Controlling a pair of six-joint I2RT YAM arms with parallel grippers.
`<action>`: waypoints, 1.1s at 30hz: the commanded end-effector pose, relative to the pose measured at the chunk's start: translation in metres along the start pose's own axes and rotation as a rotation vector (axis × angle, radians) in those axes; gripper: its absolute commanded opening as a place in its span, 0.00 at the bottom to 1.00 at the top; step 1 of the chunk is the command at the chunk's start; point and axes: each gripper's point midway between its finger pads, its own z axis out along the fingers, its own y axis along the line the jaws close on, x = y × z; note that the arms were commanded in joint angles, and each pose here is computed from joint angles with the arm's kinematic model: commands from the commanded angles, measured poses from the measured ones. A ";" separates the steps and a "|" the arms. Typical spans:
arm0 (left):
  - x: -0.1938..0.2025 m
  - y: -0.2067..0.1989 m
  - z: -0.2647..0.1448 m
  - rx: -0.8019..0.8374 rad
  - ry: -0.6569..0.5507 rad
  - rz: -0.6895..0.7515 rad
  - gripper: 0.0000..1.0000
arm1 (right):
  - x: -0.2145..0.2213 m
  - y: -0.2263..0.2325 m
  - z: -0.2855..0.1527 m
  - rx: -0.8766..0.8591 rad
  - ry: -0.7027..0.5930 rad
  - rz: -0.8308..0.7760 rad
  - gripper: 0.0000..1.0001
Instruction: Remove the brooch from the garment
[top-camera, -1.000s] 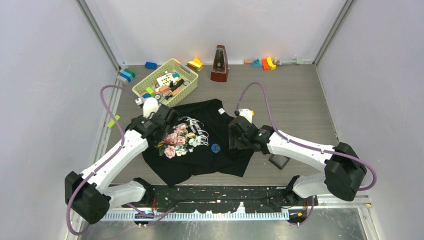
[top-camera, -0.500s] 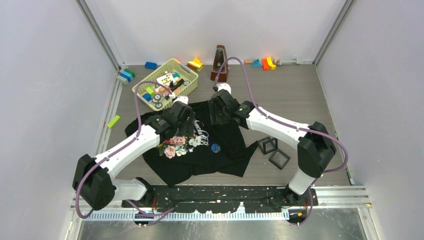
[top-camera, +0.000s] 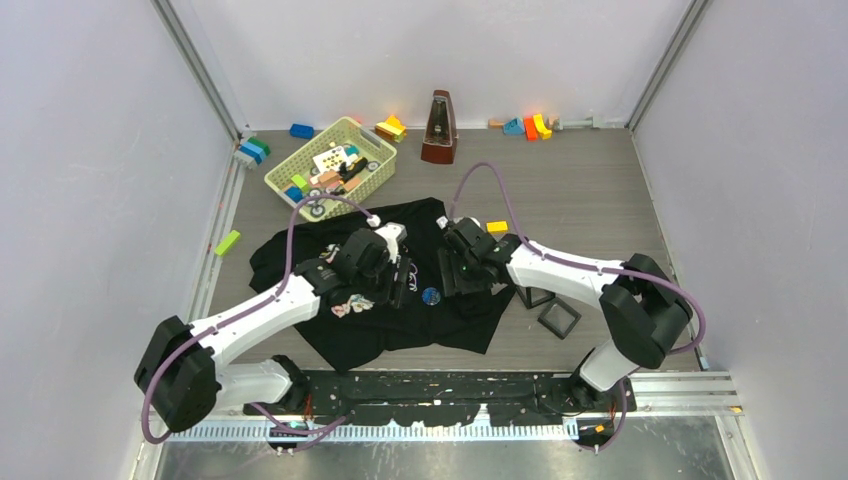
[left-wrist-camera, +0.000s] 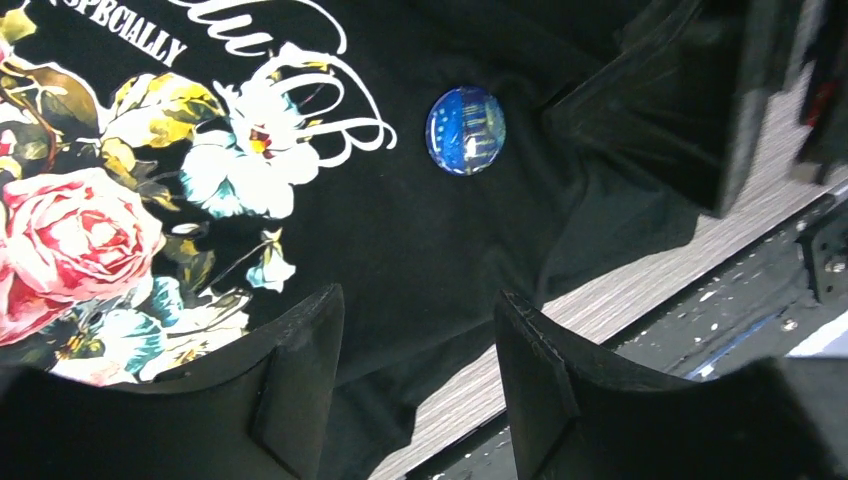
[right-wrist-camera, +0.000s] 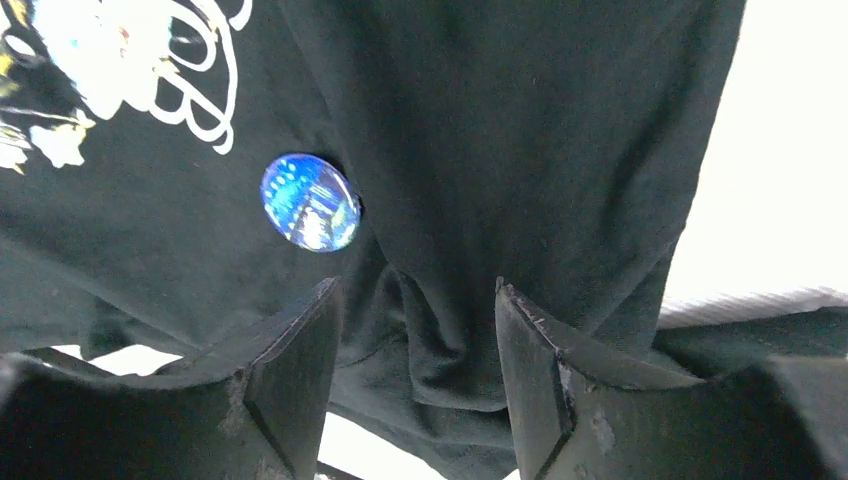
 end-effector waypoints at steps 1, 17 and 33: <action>-0.016 -0.019 0.002 0.083 -0.057 -0.033 0.58 | 0.002 0.013 0.001 -0.074 -0.021 0.039 0.61; -0.011 -0.050 0.005 0.279 -0.076 -0.137 0.59 | -0.009 0.065 -0.040 -0.325 -0.066 0.040 0.01; -0.015 -0.031 -0.005 0.186 -0.183 -0.292 0.62 | -0.007 0.100 -0.088 -0.510 -0.070 0.032 0.00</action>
